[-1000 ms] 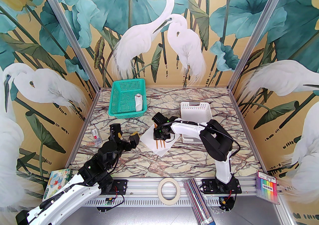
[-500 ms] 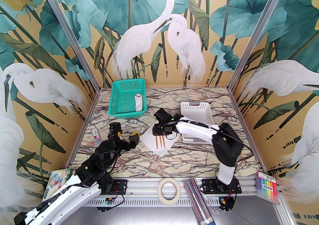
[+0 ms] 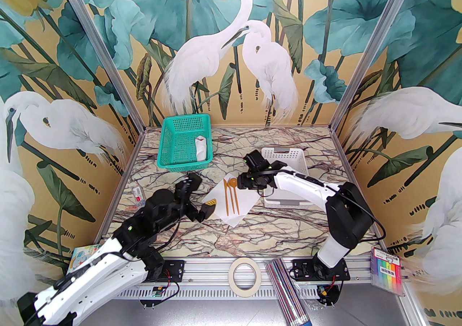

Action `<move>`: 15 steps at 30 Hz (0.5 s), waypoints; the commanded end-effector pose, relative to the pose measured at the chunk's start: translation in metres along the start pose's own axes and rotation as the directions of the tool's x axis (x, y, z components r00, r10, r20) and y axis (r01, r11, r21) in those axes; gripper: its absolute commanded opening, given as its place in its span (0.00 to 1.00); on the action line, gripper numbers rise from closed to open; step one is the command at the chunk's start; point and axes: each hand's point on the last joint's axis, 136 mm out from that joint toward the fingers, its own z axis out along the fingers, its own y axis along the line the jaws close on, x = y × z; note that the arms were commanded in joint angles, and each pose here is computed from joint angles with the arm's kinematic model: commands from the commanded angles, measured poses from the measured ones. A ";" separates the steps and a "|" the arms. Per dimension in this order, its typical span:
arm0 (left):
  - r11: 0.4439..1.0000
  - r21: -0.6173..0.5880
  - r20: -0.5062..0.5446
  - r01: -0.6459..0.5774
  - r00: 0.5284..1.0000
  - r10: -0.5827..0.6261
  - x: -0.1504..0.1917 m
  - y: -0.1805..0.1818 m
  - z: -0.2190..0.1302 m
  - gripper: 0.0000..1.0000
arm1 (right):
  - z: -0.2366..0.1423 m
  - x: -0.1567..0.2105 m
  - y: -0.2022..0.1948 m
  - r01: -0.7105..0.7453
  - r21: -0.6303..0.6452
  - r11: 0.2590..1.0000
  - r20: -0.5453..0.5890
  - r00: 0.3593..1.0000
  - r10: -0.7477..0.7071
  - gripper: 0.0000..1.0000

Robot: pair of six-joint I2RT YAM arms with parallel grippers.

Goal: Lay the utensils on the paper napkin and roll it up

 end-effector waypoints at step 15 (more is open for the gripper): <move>0.939 0.166 -0.302 -0.299 0.891 0.338 0.065 -0.052 0.047 0.88 | -0.011 0.004 -0.093 -0.038 0.194 0.980 0.006 0.999 0.038 0.56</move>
